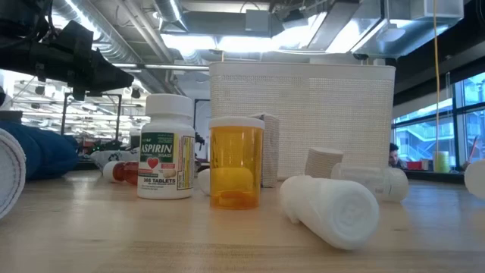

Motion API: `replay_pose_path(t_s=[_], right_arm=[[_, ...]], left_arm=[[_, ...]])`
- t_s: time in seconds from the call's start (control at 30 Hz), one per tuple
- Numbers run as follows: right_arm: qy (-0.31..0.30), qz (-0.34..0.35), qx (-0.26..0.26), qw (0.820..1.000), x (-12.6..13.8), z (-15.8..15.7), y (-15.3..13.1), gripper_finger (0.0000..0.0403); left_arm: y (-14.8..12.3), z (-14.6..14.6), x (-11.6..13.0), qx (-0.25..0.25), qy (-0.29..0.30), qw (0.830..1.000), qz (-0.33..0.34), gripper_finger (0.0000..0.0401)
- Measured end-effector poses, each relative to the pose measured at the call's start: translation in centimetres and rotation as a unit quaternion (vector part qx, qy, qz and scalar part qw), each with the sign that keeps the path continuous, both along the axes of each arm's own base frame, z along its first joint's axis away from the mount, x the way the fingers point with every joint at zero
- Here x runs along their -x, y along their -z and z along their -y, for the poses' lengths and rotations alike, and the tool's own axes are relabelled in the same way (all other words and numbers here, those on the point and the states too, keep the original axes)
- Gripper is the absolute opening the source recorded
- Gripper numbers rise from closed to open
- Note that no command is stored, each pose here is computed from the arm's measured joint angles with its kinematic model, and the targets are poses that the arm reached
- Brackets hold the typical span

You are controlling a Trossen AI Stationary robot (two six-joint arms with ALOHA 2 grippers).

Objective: Pick & place medical supplies in basket/bin
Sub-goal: Put the white pill bottle in the white bin

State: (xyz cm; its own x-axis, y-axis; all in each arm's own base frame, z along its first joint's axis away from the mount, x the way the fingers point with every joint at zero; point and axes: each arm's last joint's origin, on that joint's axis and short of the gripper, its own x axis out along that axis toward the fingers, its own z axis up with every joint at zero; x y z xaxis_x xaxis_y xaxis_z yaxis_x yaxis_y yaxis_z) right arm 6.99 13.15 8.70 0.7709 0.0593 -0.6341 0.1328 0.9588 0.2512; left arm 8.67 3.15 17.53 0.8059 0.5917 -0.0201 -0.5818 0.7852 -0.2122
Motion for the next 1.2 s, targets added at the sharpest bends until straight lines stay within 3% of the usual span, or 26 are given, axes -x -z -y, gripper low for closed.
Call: replay_pose_path(t_s=[0.17,0.37,0.6,0.77,1.03,1.2], right_arm=[[0.054,0.021,-0.057,0.997,-0.8,-0.9,-1.1,0.0160],[0.128,0.050,-0.103,0.985,-3.6,-1.7,-3.7,0.0154],[0.227,0.069,-0.037,0.971,-7.2,0.3,-8.3,0.0160],[0.266,0.107,0.022,0.958,-9.5,2.7,-15.1,0.0157],[0.284,0.205,0.115,0.930,-11.7,8.2,-30.3,0.0157],[0.304,0.205,0.135,0.920,-12.8,11.8,-34.7,0.0157]], left_arm=[[0.0,0.0,0.0,0.000,0.000,1.000,0.000,0.0092],[0.0,0.0,0.0,0.000,0.001,1.000,0.000,0.0092],[0.0,0.0,0.0,0.000,0.001,1.000,0.000,0.0092],[0.0,0.0,0.0,0.000,0.005,1.000,0.000,0.0092],[0.0,0.0,0.0,-0.017,0.005,1.000,-0.013,0.0092],[0.0,0.0,0.0,-0.053,0.006,0.998,-0.039,0.0092]])
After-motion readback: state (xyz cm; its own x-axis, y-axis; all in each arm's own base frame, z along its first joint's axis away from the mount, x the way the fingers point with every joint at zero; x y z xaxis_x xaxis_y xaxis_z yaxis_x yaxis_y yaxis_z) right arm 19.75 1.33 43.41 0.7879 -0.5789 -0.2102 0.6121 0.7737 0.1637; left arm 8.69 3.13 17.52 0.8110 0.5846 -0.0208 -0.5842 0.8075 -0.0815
